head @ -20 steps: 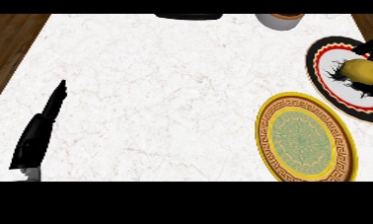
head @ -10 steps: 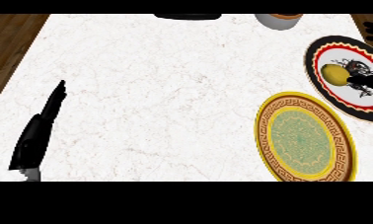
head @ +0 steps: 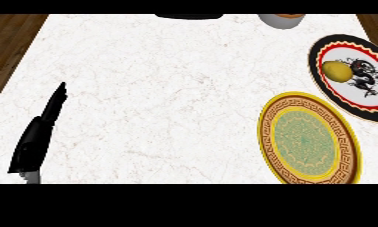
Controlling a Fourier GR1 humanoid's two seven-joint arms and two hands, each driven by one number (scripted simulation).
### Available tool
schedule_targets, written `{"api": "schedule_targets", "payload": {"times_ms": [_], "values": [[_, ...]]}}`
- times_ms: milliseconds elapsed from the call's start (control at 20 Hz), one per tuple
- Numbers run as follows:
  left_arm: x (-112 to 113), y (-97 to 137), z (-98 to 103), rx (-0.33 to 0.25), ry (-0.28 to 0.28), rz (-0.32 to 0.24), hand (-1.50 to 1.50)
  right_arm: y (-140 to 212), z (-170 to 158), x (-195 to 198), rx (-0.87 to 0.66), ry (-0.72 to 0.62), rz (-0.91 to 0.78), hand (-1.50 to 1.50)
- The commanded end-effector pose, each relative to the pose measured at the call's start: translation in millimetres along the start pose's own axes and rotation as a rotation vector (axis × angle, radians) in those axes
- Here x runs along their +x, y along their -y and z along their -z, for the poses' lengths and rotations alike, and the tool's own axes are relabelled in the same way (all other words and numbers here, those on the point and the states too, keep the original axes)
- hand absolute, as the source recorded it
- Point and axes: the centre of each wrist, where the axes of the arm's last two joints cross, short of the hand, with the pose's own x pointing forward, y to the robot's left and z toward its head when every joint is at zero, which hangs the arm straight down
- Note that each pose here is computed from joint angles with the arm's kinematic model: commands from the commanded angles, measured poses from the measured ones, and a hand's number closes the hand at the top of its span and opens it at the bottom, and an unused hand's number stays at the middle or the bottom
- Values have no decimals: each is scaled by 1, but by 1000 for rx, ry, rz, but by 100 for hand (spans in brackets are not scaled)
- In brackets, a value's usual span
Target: Pick the lemon from the plate and place it in the plate
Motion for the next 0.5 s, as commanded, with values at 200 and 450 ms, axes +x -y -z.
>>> {"api": "schedule_targets", "payload": {"times_ms": [200,450], "values": [[0,-3,1,10,9,-24,0,67,-34,9,-61,84,137,-150],[-6,-1,-6,21,-2,-13,0,80,-55,-2,-42,103,108,-150]]}}
